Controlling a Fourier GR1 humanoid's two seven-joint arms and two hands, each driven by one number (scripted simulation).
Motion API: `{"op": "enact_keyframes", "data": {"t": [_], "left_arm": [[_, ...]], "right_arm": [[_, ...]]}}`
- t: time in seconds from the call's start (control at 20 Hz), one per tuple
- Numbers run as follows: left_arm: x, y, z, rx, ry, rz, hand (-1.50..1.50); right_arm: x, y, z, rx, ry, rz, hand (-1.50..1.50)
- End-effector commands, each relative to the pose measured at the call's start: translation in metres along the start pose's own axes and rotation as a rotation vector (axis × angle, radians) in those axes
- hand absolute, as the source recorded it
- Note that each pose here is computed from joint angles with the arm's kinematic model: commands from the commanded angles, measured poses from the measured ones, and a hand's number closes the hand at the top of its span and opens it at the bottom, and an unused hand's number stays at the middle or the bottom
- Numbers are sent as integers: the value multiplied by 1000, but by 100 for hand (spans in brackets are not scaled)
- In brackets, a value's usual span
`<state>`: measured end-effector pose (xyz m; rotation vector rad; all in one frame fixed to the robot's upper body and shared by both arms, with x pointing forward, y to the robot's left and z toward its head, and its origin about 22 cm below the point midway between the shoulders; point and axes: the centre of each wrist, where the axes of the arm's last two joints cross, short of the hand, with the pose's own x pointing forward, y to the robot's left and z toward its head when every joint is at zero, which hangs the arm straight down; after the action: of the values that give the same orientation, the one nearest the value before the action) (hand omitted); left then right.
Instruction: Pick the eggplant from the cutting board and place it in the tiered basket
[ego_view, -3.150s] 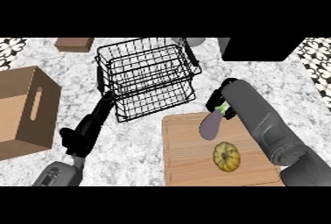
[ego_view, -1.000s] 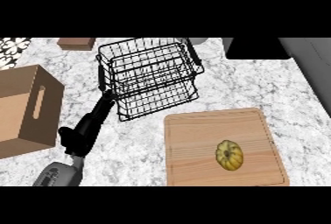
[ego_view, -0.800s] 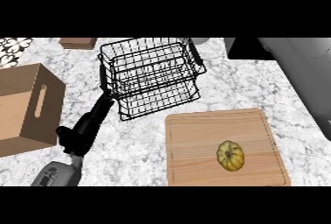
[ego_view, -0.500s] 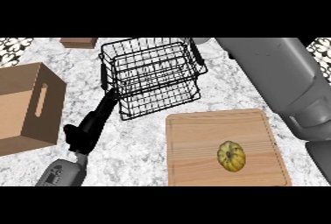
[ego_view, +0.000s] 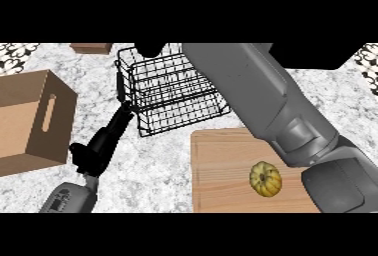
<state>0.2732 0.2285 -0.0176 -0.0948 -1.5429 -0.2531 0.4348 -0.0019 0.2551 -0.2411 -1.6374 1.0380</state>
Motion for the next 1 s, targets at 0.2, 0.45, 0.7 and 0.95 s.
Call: {"op": "enact_keyframes", "data": {"t": [0.2, 0.45, 0.7, 0.95], "left_arm": [[5, -11, -19, -24, 5, -4, 0], [-3, -2, -7, -15, -7, -4, 0], [7, 6, -11, -35, 8, -1, 0], [6, -7, -8, -3, 13, -10, 0]], "right_arm": [[5, 17, -6, 56, 22, -161, 150], [-19, 19, -7, 197, 248, -335, 150], [-11, 12, -8, 207, 269, -471, -150], [-18, 15, -6, 6, 224, -532, -150]]}}
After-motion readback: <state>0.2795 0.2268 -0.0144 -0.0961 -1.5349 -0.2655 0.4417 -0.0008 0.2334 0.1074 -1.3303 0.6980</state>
